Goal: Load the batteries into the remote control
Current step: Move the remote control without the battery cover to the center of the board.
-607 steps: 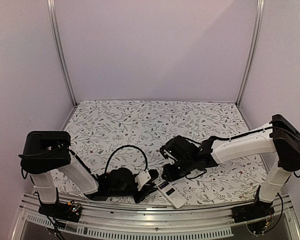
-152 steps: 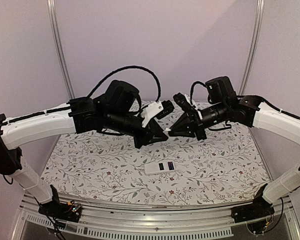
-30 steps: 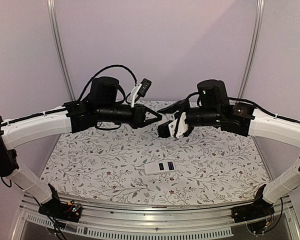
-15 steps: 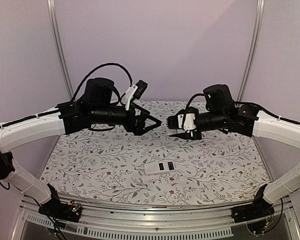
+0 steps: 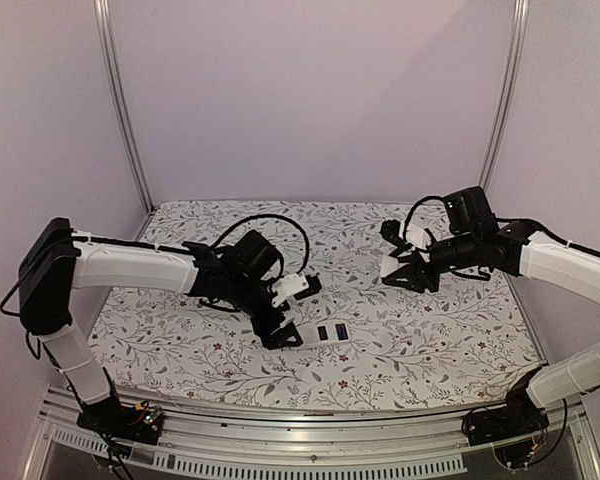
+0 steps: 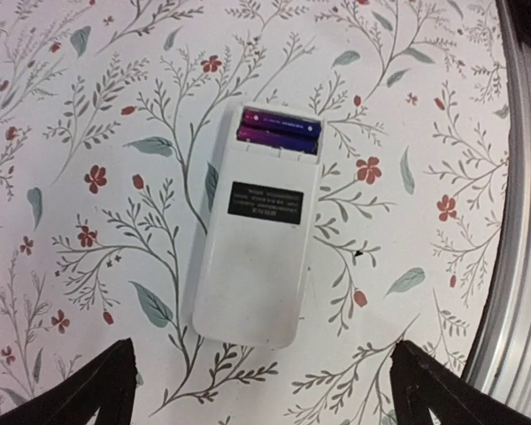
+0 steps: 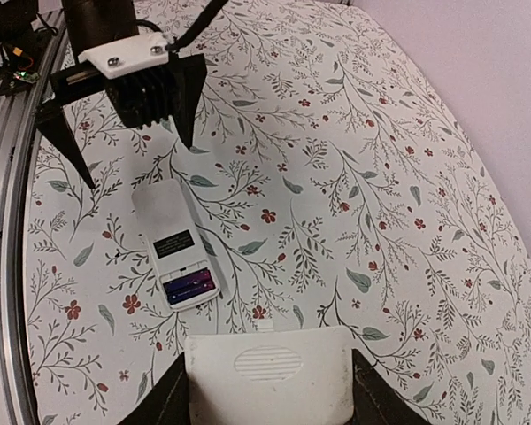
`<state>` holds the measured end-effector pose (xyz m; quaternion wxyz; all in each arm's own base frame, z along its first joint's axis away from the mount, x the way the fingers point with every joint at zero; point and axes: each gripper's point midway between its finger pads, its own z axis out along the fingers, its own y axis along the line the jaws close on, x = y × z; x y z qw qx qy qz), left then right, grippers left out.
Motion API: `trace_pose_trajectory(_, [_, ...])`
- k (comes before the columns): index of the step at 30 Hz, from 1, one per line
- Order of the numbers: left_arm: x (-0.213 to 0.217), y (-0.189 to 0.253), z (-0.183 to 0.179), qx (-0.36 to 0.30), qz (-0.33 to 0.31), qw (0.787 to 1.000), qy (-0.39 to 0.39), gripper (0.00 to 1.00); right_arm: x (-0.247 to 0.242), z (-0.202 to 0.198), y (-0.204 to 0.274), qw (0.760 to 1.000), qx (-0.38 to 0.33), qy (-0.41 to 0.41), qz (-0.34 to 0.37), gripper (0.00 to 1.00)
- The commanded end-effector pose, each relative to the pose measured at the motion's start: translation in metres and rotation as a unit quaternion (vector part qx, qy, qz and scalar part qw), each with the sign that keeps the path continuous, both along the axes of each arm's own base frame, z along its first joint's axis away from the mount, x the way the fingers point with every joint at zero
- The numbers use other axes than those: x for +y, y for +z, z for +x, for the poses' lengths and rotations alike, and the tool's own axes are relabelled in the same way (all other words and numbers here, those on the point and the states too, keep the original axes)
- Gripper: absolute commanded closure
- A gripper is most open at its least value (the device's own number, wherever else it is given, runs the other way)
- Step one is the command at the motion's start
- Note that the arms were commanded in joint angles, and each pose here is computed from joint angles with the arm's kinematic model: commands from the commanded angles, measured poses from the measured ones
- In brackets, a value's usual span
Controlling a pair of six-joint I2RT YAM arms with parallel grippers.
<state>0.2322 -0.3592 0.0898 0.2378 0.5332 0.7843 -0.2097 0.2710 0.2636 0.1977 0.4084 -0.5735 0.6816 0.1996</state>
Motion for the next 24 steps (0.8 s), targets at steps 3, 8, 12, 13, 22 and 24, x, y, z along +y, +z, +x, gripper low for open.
trace_pose_trajectory(3, [-0.031,-0.023,-0.010,-0.063,-0.001,0.991,-0.121,0.00,-0.007,-0.008,-0.005,0.999,0.036,-0.016,0.016,0.80])
trace_pose_trajectory(8, [-0.033,-0.066,-0.007,-0.057,0.045,0.989,-0.131,0.00,-0.013,-0.009,-0.011,0.999,0.033,-0.024,0.007,0.80])
trace_pose_trajectory(12, [-0.034,-0.078,0.007,-0.074,0.067,0.988,-0.117,0.00,-0.015,-0.014,-0.005,0.999,0.024,-0.021,0.014,0.80])
trace_pose_trajectory(13, [-0.036,-0.079,0.009,-0.076,0.065,0.989,-0.113,0.00,-0.015,-0.015,-0.004,0.999,0.022,-0.020,0.015,0.80])
trace_pose_trajectory(22, [-0.037,-0.098,-0.014,-0.011,0.059,0.988,-0.140,0.34,-0.016,-0.020,-0.002,0.999,0.026,-0.019,0.023,0.81])
trace_pose_trajectory(24, [-0.030,-0.103,-0.020,-0.003,0.069,0.987,-0.147,0.45,-0.016,-0.021,-0.001,0.999,0.026,-0.018,0.025,0.81])
